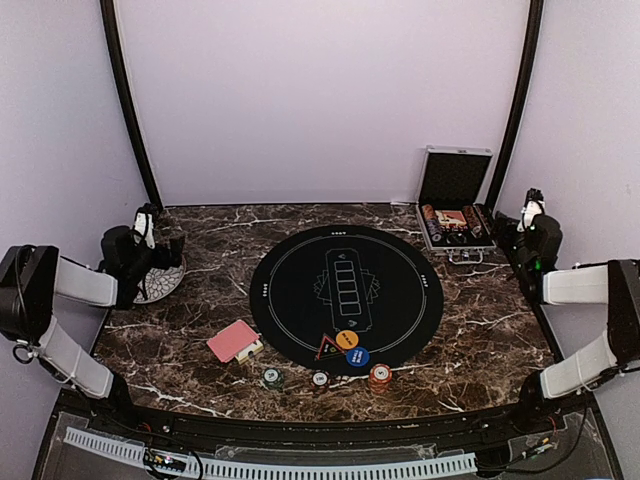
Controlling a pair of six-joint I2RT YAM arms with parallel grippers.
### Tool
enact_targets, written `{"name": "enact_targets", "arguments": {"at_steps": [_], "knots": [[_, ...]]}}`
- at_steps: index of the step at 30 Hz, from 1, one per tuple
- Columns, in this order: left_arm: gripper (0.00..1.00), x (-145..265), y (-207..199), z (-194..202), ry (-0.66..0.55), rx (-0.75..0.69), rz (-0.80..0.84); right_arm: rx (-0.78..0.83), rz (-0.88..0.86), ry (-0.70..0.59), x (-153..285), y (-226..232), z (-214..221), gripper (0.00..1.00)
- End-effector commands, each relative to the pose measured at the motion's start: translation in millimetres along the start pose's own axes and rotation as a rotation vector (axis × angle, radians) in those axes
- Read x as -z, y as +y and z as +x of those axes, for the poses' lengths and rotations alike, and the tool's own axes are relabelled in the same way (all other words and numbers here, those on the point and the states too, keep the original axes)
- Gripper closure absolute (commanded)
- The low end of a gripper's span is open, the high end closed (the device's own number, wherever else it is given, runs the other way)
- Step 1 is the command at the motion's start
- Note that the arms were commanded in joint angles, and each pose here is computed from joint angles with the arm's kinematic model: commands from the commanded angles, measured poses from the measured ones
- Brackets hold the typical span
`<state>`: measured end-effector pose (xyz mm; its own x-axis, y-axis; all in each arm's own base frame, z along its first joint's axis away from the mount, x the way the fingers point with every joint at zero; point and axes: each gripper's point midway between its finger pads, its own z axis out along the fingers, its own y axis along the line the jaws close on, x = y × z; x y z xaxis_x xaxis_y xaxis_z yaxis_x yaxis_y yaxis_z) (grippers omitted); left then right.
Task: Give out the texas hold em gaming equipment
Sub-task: Move the all-in button to the poker table mat.
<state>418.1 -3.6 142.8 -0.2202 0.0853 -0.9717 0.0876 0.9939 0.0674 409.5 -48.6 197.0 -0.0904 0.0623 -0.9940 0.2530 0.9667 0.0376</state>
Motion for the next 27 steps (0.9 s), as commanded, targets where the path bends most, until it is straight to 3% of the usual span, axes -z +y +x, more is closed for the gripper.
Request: {"name": "enact_targets", "arguments": {"at_steps": [1,4,5,8,11,16,21,27], "knots": [[0.01,3.8,-4.5,-21.5,0.086,-0.046,0.064,-0.084,-0.032,0.029,8.5,7.7,-28.2,0.01],[0.01,4.9,-2.0,-38.4,0.157,-0.042,0.079,-0.182,-0.096,0.051,9.8,19.9,-43.9,0.01],[0.01,5.9,-2.0,-40.1,0.181,-0.042,0.089,-0.286,-0.109,0.068,8.5,23.1,-48.5,0.02],[0.01,12.5,-1.1,-50.1,0.292,-0.049,0.110,-0.448,-0.127,0.187,4.9,32.8,-52.9,0.01],[0.01,24.1,-3.6,-48.5,0.390,-0.058,0.136,-0.438,-0.383,0.283,11.0,82.3,-55.8,0.02],[0.01,42.6,-9.9,-62.6,0.427,-0.055,0.180,-0.159,-0.561,0.462,50.3,187.5,-30.6,0.05],[0.01,60.7,-15.2,-60.1,0.493,-0.078,0.218,0.108,-0.743,0.616,121.6,277.0,13.7,0.25],[0.01,71.7,-20.4,-50.7,0.555,-0.088,0.253,0.391,-0.865,0.729,200.2,333.5,72.5,0.37]]}}
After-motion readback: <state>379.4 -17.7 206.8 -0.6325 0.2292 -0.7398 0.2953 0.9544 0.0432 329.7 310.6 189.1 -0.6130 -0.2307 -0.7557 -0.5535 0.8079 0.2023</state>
